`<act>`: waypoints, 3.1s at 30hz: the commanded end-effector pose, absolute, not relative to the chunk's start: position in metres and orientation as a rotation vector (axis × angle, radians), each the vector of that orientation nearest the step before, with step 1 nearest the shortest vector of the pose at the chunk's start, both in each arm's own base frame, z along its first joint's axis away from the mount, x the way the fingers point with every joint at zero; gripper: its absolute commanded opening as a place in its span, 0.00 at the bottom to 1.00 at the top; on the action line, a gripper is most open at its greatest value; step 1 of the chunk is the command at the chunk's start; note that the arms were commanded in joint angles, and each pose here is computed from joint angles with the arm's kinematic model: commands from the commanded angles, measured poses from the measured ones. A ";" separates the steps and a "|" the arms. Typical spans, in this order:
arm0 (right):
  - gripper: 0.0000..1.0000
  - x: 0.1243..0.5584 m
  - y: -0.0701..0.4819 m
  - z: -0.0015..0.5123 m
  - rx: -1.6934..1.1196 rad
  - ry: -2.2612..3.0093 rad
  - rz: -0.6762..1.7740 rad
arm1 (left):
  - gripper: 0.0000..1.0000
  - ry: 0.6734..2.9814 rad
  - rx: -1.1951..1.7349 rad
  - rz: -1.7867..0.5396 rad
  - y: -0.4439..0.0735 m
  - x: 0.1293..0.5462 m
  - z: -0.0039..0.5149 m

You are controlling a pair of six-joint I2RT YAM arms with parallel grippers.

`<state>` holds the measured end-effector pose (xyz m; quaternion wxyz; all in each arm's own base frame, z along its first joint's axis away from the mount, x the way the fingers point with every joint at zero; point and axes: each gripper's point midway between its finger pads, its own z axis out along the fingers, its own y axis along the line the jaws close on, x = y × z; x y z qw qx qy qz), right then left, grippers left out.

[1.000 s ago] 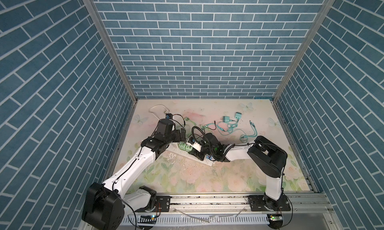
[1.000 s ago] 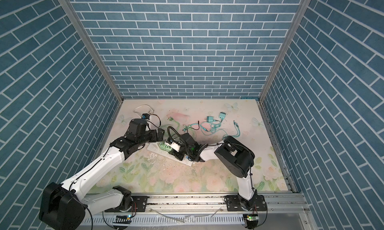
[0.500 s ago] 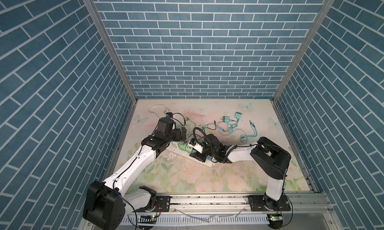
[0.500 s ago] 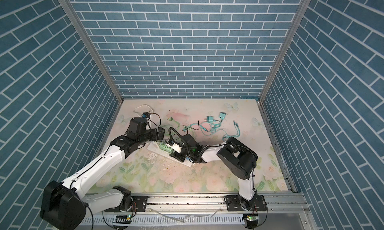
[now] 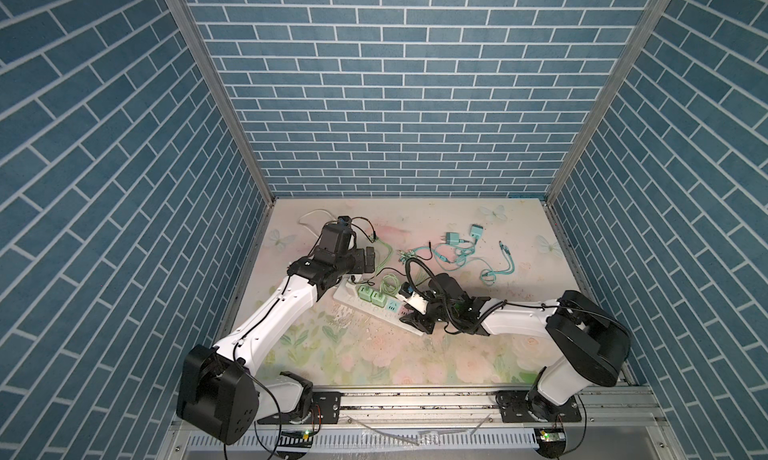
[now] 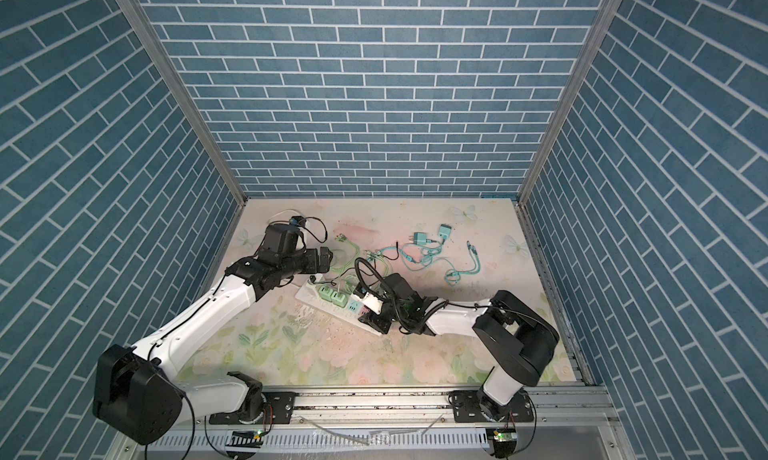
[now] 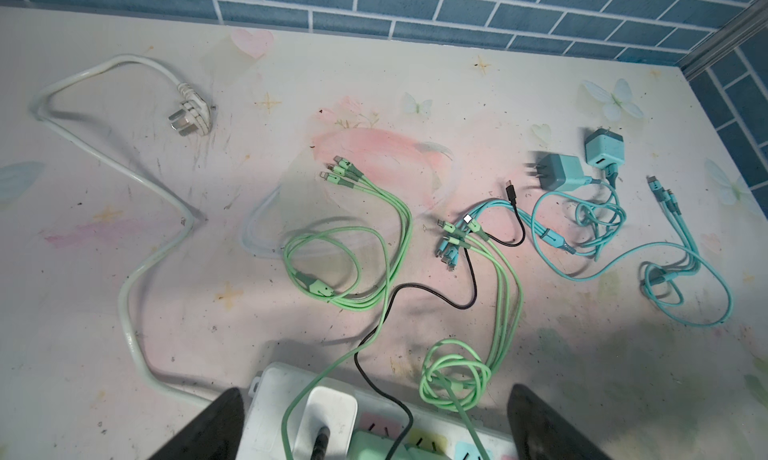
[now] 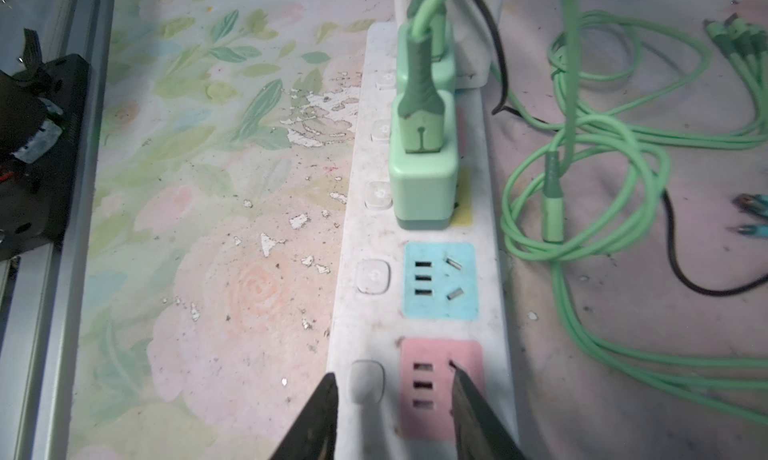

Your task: Insert the plug

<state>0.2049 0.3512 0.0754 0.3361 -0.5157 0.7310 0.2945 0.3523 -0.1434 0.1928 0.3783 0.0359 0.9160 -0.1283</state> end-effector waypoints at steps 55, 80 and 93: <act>0.43 0.392 0.097 0.145 0.237 2.170 0.621 | 0.86 2.299 0.191 -0.411 -0.459 0.534 0.045; 0.43 0.355 0.095 0.187 0.190 2.078 0.645 | 0.69 2.500 0.054 -0.404 -0.442 0.516 0.006; 0.43 0.354 0.103 0.166 0.158 2.142 0.685 | 0.62 2.483 0.102 -0.310 -0.420 0.500 0.046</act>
